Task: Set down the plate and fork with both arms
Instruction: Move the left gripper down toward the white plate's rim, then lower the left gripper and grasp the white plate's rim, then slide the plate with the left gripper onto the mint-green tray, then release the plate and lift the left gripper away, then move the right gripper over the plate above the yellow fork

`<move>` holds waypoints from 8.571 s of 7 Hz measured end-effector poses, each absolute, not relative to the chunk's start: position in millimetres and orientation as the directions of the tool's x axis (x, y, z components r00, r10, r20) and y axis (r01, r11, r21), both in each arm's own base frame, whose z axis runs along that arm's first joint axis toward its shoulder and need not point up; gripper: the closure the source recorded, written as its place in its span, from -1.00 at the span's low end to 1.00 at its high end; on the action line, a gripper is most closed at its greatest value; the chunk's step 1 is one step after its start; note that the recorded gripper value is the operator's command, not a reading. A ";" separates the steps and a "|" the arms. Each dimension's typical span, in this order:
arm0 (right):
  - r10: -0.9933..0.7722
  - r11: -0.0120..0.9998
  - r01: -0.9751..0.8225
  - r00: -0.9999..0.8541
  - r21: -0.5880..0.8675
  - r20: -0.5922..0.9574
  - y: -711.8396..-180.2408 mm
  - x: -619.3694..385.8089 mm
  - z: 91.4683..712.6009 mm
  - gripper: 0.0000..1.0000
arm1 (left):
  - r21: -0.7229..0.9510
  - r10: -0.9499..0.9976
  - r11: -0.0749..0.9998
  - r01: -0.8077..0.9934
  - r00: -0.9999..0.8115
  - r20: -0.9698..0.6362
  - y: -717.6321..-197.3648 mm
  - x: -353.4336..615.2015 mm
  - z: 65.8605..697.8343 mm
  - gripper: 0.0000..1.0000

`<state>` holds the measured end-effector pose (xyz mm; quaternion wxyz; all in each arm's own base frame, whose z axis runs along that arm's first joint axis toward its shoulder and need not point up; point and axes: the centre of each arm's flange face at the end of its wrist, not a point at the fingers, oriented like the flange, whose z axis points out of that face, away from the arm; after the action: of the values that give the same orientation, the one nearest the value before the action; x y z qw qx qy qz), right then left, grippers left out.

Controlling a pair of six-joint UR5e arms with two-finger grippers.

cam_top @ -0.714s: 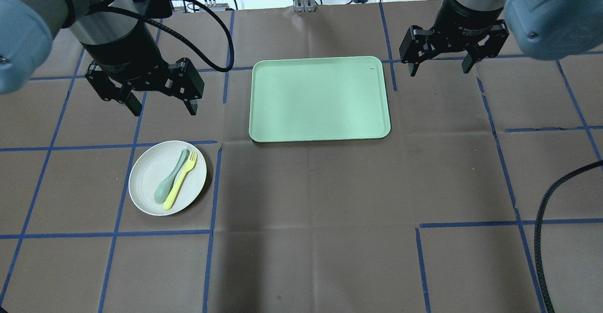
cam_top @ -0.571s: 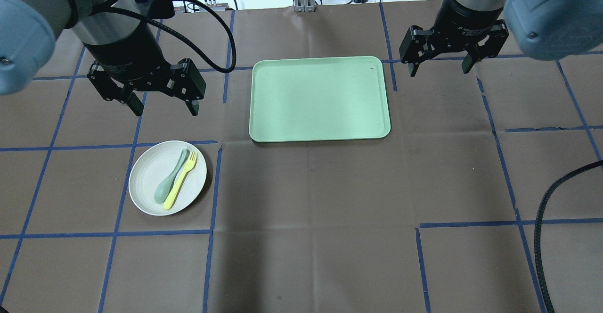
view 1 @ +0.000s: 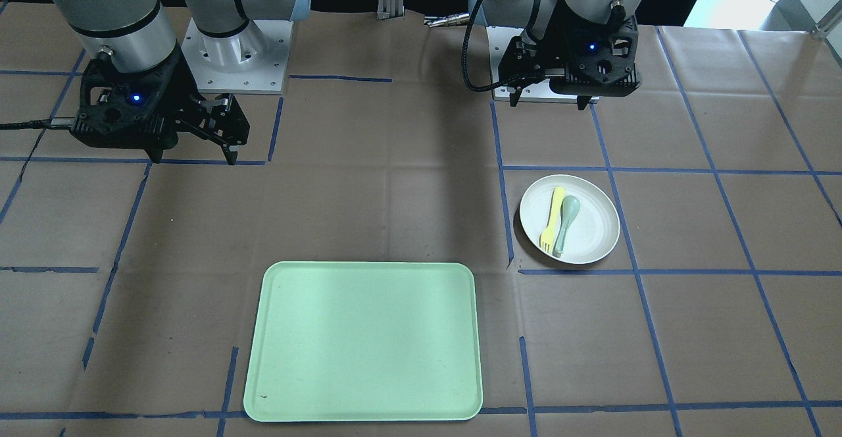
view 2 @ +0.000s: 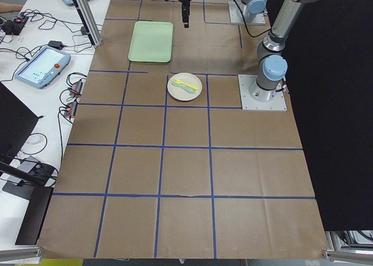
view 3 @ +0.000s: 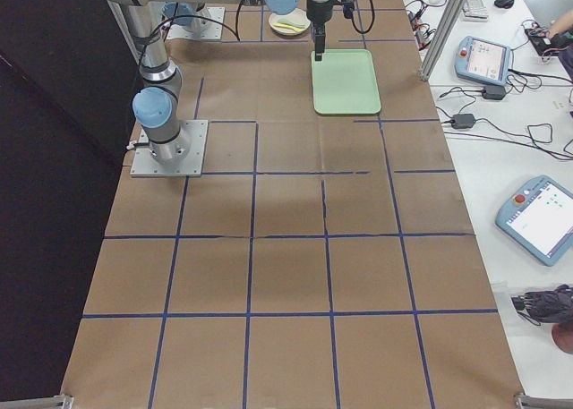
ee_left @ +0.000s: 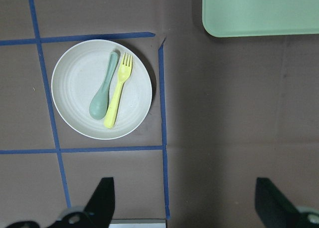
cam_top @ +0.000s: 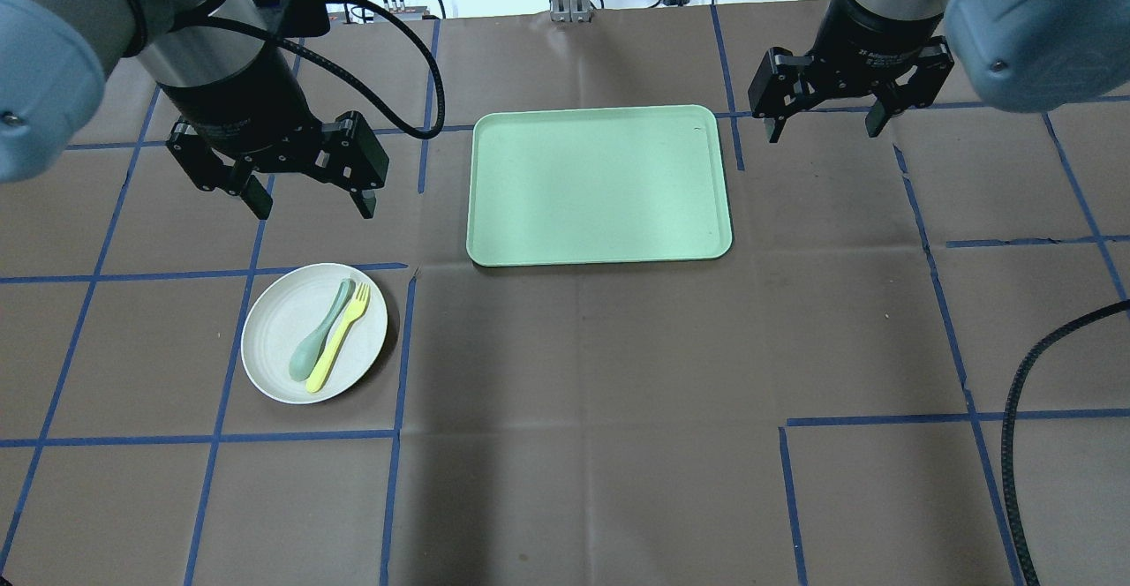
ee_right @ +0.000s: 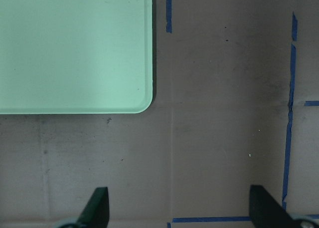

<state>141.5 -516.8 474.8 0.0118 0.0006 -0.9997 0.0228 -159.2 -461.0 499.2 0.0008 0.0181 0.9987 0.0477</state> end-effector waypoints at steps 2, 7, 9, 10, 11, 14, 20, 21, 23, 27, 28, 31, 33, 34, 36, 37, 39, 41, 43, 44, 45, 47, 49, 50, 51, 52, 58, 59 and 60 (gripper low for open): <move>-0.001 0.999 -0.002 -1.000 -0.045 0.024 -516.8 141.4 474.7 -1.00 | 0.096 0.038 0.995 0.038 -0.999 0.001 -460.1 -158.5 499.0 -1.00; -0.001 0.999 -0.002 -1.000 -0.046 0.025 -516.5 141.3 475.1 -1.00 | 0.141 0.150 0.978 0.153 -0.988 0.034 -466.5 -101.5 472.4 -0.99; -0.001 0.999 -0.002 -1.000 -0.045 0.025 -516.5 141.3 474.6 -1.00 | 0.140 0.186 0.971 0.193 -0.981 0.062 -475.1 -38.6 434.9 -0.99; -0.001 0.999 -0.002 -1.000 -0.045 0.025 -516.7 141.4 474.7 -1.00 | 0.121 0.200 0.971 0.207 -0.977 0.070 -474.5 -8.9 402.9 -0.99; -0.001 0.999 -0.002 -1.000 -0.046 0.024 -516.7 141.4 474.9 -1.00 | 0.095 0.208 0.972 0.214 -0.976 0.070 -471.3 14.0 373.2 -0.99; 0.001 0.999 0.000 -1.000 -0.047 0.024 -516.4 141.5 475.6 -1.00 | 0.073 0.208 0.973 0.221 -0.967 0.149 -484.8 74.2 291.1 -0.99; 0.001 0.999 0.000 -1.000 -0.051 0.024 -515.8 141.4 477.0 -1.00 | 0.044 0.294 0.946 0.320 -0.910 0.292 -500.0 122.2 191.7 -0.50; 0.001 0.999 0.000 -1.000 -0.051 0.024 -515.9 141.5 476.9 -1.00 | 0.052 0.290 0.946 0.319 -0.909 0.300 -496.2 120.6 186.0 -0.01; 0.001 0.999 0.000 -1.000 -0.050 0.024 -516.0 141.4 476.7 -1.00 | 0.059 0.284 0.947 0.316 -0.909 0.306 -492.2 118.5 181.0 0.87; 0.001 0.999 0.000 -1.000 -0.049 0.024 -515.9 141.4 476.5 -1.00 | 0.061 0.279 0.948 0.311 -0.910 0.307 -491.6 118.2 180.3 1.00; 0.001 0.999 0.000 -1.000 -0.049 0.024 -515.9 141.5 476.5 -1.00 | 0.059 0.277 0.949 0.309 -0.911 0.305 -491.8 118.1 181.9 1.00; 0.001 0.999 0.000 -1.000 -0.048 0.024 -515.8 141.4 476.4 -1.00 | 0.050 0.200 0.973 0.227 -0.926 0.321 -495.9 107.0 192.4 1.00; 0.001 0.999 0.000 -1.000 -0.047 0.025 -515.7 141.3 476.3 -1.00 | 0.061 0.095 0.991 0.123 -0.936 0.339 -505.5 76.7 199.4 1.00; 0.001 0.999 0.000 -1.000 -0.047 0.025 -515.7 141.4 476.3 -1.00 | 0.069 0.059 0.994 0.086 -0.942 0.329 -514.4 43.6 206.6 1.00; 0.001 0.999 0.000 -1.000 -0.048 0.024 -515.5 141.4 476.8 -1.00 | 0.069 -0.002 0.997 0.020 -0.950 0.312 -541.0 -26.4 226.9 1.00; 0.001 0.999 0.000 -1.000 -0.049 0.024 -515.4 141.4 477.0 -1.00 | 0.068 -0.040 0.998 -0.019 -0.944 0.327 -557.0 -59.6 232.3 1.00; 0.001 0.999 0.000 -1.000 -0.049 0.024 -515.3 141.4 477.0 -1.00 | 0.059 -0.062 0.997 -0.045 -0.937 0.344 -602.6 -127.9 220.4 1.00; 0.001 0.999 0.000 -1.000 -0.049 0.024 -515.3 141.4 477.1 -1.00 | 0.054 -0.061 0.998 -0.045 -0.930 0.361 -643.7 -190.8 206.0 1.00; 0.001 0.999 0.000 -1.000 -0.049 0.024 -515.2 141.4 477.1 -1.00 | 0.059 -0.052 0.998 -0.033 -0.930 0.363 -660.1 -223.3 187.7 0.39; 0.001 0.999 0.000 -1.000 -0.049 0.024 -515.2 141.4 477.1 -1.00 | 0.061 -0.052 0.998 -0.032 -0.931 0.363 -662.8 -227.2 181.6 -0.73; 0.001 0.999 0.000 -1.000 -0.049 0.024 -515.3 141.4 477.1 -1.00 | 0.062 -0.053 0.998 -0.033 -0.931 0.361 -663.7 -228.3 179.2 -0.98; 0.001 0.999 0.000 -1.000 -0.049 0.024 -515.3 141.4 477.2 -1.00 | 0.047 -0.059 0.998 -0.045 -0.932 0.359 -663.8 -229.2 195.6 -0.99; 0.001 0.999 0.000 -1.000 -0.049 0.022 -515.6 141.6 476.8 -1.00 | 0.045 -0.060 0.998 -0.048 -0.947 0.317 -650.9 -217.5 275.3 -0.99; 0.001 0.999 0.000 -1.000 -0.052 0.021 -516.4 141.9 476.7 -1.00 | 0.051 -0.039 0.998 -0.027 -0.968 0.249 -636.7 -207.0 330.4 -0.99; 0.004 0.998 0.002 -1.000 -0.059 0.022 -517.7 142.6 477.8 -1.00 | 0.062 -0.015 0.998 -0.003 -0.983 0.181 -620.5 -198.0 382.3 -0.99; 0.018 0.998 0.017 -1.000 -0.064 0.018 -520.3 144.3 477.6 -1.00 | 0.075 0.012 0.997 0.021 -0.993 0.120 -603.1 -190.4 428.5 -0.99; 0.088 0.992 0.089 -0.996 -0.093 -0.014 -572.4 255.0 408.0 -1.00 | 0.138 0.102 0.986 0.099 -0.995 -0.013 -478.0 -166.6 577.0 -1.00; 0.102 0.991 0.103 -0.995 -0.085 -0.012 -585.0 286.4 393.4 -1.00 | 0.141 0.119 0.983 0.116 -0.993 -0.008 -473.7 -167.0 578.9 -1.00; 0.109 0.992 0.109 -0.994 -0.069 -0.006 -598.4 310.5 372.4 -1.00 | 0.137 0.136 0.981 0.134 -0.991 -0.003 -469.7 -167.2 582.1 -1.00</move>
<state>310.5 -598.4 372.4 -0.0010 -0.0547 -0.9979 0.0346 -167.2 -469.7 582.1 0.0064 0.0677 0.9953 0.0684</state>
